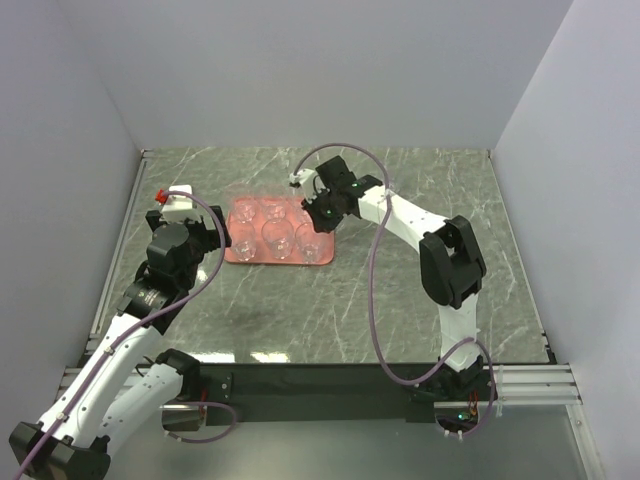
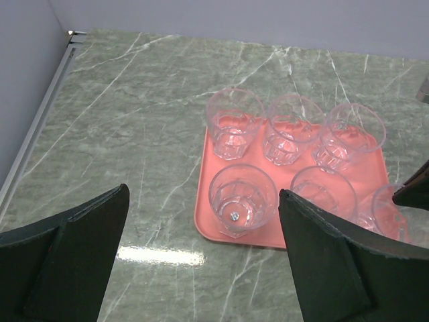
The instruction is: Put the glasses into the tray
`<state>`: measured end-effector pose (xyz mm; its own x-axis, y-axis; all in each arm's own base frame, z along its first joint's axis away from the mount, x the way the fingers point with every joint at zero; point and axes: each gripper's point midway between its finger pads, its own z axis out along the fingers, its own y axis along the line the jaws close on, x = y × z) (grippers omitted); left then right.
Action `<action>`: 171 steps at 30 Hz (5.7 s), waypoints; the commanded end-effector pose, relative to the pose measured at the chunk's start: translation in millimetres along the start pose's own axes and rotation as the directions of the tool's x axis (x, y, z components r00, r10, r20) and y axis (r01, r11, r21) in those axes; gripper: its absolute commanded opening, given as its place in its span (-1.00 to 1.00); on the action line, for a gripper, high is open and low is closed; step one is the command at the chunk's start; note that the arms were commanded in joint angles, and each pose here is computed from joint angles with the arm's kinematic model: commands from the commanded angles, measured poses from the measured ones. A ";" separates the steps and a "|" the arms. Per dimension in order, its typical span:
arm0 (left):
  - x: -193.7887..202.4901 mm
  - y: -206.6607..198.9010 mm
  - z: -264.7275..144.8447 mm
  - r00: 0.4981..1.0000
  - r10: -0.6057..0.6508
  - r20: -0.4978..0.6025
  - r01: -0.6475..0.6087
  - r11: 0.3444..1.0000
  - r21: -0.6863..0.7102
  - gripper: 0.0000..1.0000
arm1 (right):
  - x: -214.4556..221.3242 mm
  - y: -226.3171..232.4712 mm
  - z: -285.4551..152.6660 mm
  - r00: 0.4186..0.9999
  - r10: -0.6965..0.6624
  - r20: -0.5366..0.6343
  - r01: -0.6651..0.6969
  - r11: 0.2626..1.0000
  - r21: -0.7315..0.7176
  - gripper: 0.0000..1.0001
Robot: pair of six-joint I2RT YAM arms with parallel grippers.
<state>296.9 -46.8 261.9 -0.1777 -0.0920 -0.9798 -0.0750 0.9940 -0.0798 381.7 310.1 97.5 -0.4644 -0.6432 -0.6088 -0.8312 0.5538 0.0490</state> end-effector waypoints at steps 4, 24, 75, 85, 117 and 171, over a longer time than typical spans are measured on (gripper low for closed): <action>-6.2 -2.5 2.1 1.000 -0.009 0.027 0.009 1.000 0.014 0.99 | -14.5 -8.1 8.3 1.000 -0.004 0.005 0.003 0.998 0.063 -0.90; -5.1 -2.0 2.6 1.000 -0.008 0.024 0.008 1.000 0.012 0.99 | -38.5 -49.7 15.1 0.993 0.108 0.052 -0.118 0.953 0.278 -0.81; -3.1 -2.4 4.6 1.000 -0.005 0.016 0.005 1.000 0.011 0.99 | -77.3 -17.6 -19.5 0.994 0.011 0.112 -0.042 0.959 0.280 -0.12; -3.7 -1.7 3.5 1.000 -0.006 0.019 0.006 1.000 0.010 0.99 | -84.3 -22.9 -73.3 0.984 -0.069 0.165 0.021 0.960 0.278 0.02; 1.2 -3.6 7.6 1.000 0.002 0.001 -0.002 1.000 0.011 0.99 | 26.2 -287.7 -117.1 0.737 0.545 0.401 -0.675 0.625 0.391 0.01; 0.9 -3.5 7.4 1.000 -0.001 -0.001 0.001 1.000 0.013 0.99 | 44.0 -172.2 -139.2 0.868 0.355 0.346 -0.405 0.911 0.081 -1.00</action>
<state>303.8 -50.7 243.3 -0.2354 -0.0720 -0.9692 -0.0666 0.9961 -0.0578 468.8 87.4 118.6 -0.7411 -0.1329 -0.6581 -0.3687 0.8997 0.2335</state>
